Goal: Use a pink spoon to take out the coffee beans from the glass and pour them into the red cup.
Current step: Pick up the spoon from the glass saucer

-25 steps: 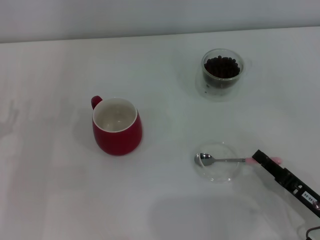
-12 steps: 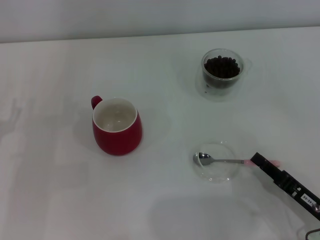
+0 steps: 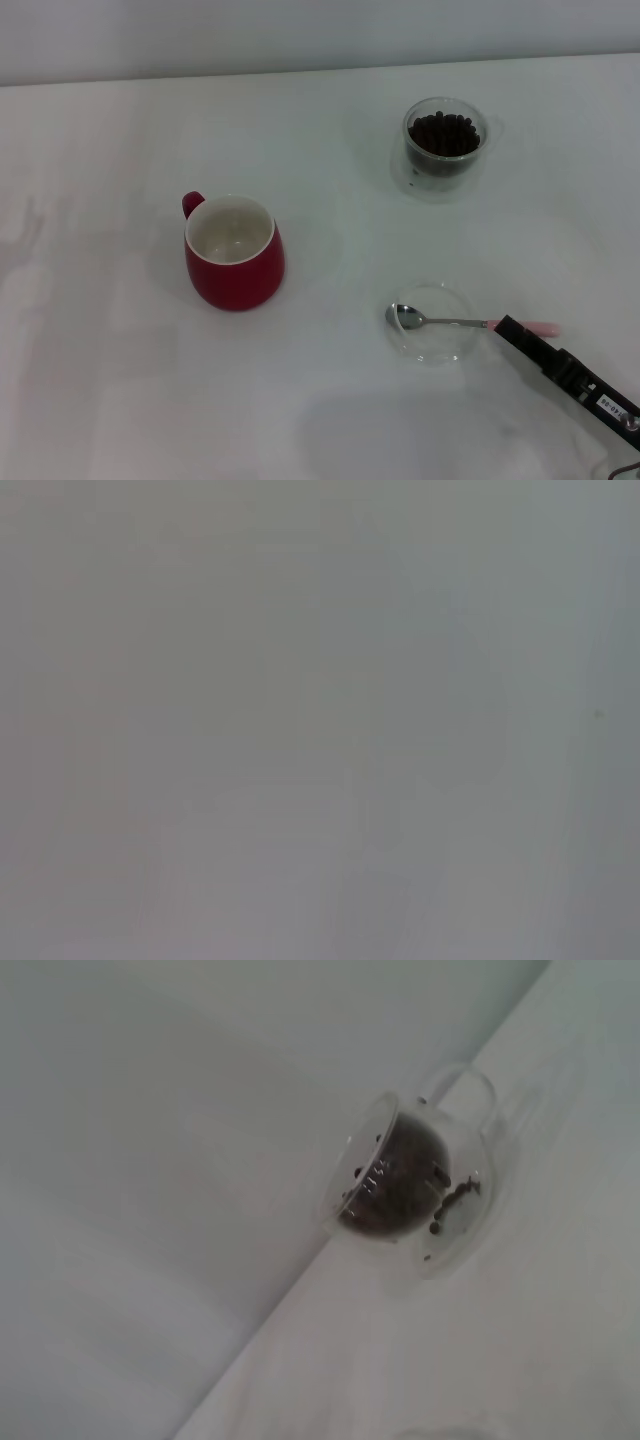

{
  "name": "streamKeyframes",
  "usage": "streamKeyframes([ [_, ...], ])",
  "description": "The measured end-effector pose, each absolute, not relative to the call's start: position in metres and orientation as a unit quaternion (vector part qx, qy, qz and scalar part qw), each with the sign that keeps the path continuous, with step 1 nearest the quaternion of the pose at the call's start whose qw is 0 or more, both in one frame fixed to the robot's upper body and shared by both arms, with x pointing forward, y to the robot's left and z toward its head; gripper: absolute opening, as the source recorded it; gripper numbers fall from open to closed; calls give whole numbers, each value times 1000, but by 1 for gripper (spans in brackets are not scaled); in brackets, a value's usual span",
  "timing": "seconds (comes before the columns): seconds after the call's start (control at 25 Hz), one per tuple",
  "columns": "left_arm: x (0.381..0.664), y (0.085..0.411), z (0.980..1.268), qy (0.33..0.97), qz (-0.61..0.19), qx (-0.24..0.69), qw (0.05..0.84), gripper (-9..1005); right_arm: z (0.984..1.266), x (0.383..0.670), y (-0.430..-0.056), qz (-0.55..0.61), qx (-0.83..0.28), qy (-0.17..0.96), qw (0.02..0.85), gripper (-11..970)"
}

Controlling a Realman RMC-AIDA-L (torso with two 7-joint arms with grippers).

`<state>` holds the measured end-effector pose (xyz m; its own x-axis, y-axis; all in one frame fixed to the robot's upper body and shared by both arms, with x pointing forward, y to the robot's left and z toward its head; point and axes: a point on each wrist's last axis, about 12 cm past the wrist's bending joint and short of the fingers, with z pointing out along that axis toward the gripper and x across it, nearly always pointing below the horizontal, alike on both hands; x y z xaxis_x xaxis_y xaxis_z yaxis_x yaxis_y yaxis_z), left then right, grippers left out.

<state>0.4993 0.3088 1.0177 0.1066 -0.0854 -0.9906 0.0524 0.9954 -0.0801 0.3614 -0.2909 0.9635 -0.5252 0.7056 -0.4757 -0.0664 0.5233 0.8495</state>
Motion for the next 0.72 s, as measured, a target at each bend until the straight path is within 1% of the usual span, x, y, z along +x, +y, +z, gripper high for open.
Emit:
streamKeyframes([
  [0.4,497,310,1016,669,-44,-14,742,891,964,363,-291,443,212,752,439,268],
  [0.72,497,310,1016,669,-44,-14,742,890,966,365,-293,445,220,746,444,194],
])
